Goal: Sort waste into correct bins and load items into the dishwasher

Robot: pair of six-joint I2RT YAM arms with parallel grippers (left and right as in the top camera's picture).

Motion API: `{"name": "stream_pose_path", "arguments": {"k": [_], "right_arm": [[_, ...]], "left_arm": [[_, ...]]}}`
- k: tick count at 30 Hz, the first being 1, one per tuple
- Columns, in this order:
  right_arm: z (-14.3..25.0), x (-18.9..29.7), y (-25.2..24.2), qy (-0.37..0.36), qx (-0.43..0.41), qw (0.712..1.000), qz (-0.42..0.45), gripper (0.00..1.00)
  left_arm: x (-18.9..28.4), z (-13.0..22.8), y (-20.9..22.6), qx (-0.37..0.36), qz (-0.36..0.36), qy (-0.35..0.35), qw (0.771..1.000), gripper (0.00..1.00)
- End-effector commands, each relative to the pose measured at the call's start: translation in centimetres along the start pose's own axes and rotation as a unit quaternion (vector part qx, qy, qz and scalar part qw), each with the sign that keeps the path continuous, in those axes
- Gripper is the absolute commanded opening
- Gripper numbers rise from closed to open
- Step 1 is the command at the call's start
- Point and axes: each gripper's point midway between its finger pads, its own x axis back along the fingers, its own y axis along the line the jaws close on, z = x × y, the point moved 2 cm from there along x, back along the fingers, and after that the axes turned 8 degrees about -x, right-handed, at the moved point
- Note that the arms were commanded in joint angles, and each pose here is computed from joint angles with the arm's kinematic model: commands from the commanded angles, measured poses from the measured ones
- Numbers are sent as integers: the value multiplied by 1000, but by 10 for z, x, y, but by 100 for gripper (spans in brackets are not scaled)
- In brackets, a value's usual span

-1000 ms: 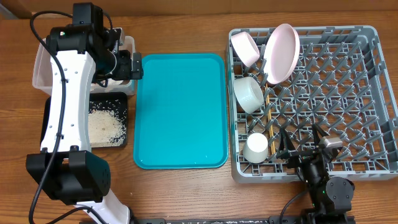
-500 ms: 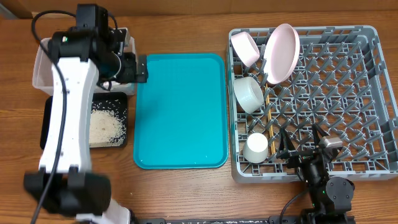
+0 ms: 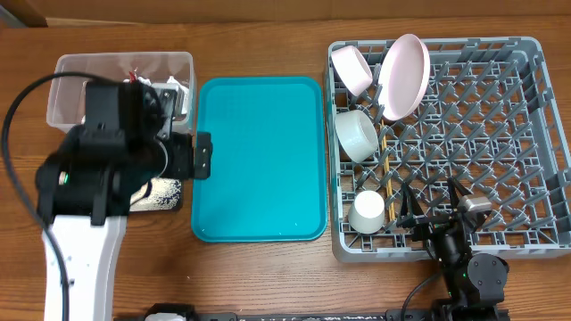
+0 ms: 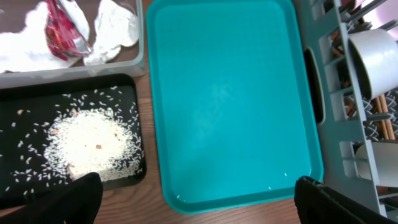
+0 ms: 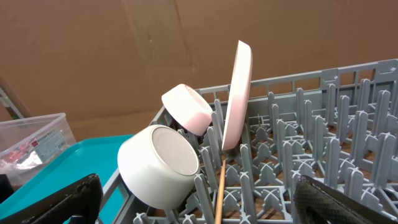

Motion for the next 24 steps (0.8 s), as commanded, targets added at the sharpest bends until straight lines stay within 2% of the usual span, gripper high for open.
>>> {"name": "stream_pose_path", "arguments": {"k": [1, 7, 13, 20, 24], "right_arm": [[0, 0, -2, -5, 3, 1000, 5, 100], [0, 0, -2, -6, 3, 1000, 5, 100], [0, 0, -2, -6, 3, 1000, 5, 100], [0, 0, -2, -5, 3, 1000, 5, 100], [0, 0, -2, -5, 3, 1000, 5, 100]], "left_arm": [[30, 9, -4, 0, -9, -49, 999, 100], [37, 4, -4, -32, -24, -160, 986, 100], [16, 0, -8, -58, -23, -331, 942, 100], [-6, 40, 0, -61, -64, -455, 886, 100], [-21, 66, 11, -52, -97, -482, 869, 100]]}}
